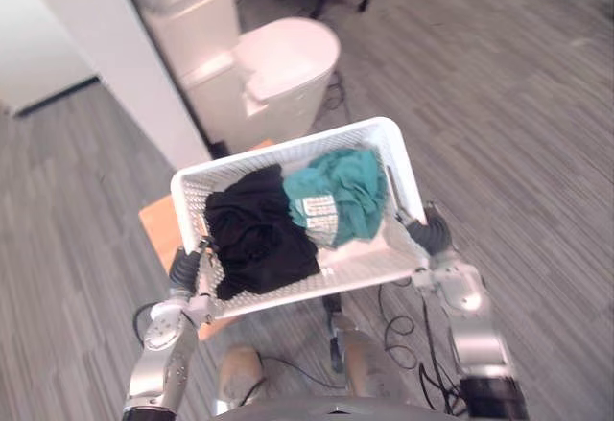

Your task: Pick up the laundry basket with both hands and put the clothes into the washing machine.

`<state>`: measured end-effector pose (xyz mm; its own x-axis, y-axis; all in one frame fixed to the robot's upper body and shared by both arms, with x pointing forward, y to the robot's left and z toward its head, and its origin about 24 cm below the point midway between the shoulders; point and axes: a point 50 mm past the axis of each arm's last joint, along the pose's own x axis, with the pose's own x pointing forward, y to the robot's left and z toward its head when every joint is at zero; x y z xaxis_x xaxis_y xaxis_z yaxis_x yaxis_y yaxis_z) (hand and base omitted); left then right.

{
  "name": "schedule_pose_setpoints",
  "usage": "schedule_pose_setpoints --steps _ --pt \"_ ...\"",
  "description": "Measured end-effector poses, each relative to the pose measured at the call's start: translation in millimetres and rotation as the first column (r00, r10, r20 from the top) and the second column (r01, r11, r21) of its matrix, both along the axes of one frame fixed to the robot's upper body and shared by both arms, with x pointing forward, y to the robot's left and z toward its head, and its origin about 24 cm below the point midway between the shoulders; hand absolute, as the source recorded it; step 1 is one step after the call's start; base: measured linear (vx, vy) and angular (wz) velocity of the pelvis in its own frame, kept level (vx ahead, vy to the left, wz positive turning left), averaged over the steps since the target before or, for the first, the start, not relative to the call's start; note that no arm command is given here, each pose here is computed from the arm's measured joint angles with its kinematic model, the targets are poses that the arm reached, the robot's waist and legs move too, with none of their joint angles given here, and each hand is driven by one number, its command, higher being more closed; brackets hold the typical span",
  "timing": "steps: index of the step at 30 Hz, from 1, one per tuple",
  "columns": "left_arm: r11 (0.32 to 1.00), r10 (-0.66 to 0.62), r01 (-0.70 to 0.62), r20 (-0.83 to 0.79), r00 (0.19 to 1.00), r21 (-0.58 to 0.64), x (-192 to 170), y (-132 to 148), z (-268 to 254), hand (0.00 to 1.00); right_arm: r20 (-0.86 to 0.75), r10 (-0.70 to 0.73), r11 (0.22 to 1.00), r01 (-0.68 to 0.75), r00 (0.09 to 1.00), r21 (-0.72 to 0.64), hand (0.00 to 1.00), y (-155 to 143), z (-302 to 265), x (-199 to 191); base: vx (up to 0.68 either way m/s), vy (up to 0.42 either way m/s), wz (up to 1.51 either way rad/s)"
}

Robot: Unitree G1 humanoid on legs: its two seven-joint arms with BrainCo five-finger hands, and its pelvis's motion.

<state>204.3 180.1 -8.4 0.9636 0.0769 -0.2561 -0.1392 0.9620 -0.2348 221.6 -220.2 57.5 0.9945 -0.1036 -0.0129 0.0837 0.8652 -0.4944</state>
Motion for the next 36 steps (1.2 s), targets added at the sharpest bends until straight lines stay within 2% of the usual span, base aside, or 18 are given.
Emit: schedule_pose_setpoints --steps 4,8,22,28,32,36 --pt "0.999 -0.042 0.042 -0.038 0.998 -0.003 -13.5 -3.1 -9.6 1.0 -0.049 -0.036 0.998 0.039 0.998 0.057 1.0 -6.6 -14.1 -26.1 -0.15 0.223 -1.43" --pt "0.998 -0.068 0.069 -0.128 0.989 0.007 -33.7 -0.6 -25.5 1.0 -0.183 -0.082 0.986 0.106 0.98 0.127 1.0 -8.0 -45.2 -41.6 -0.1 0.151 -1.72" --pt "0.999 -0.049 0.049 -0.168 0.985 -0.006 -21.7 1.9 -35.7 1.0 -0.196 -0.063 0.978 0.099 0.979 0.183 1.0 -2.4 -53.0 -25.0 -0.03 -0.106 -1.17" --pt "1.0 -0.026 0.024 -0.255 0.967 -0.01 -41.5 6.3 -52.0 1.0 -0.267 0.008 0.974 0.053 0.964 0.218 1.0 6.3 -68.7 -29.5 0.06 -0.106 -0.82" --pt "1.0 -0.013 0.011 -0.203 0.979 -0.007 -32.2 2.9 -41.6 1.0 -0.224 0.018 0.975 0.032 0.974 0.218 1.0 3.8 -60.0 -19.9 0.1 -0.036 -0.57" --pt "0.998 0.015 -0.009 -0.107 0.994 0.06 -18.6 3.4 -19.7 1.0 -0.173 0.014 0.966 0.032 0.985 0.257 1.0 7.3 -52.3 -9.7 0.14 0.049 -0.2"
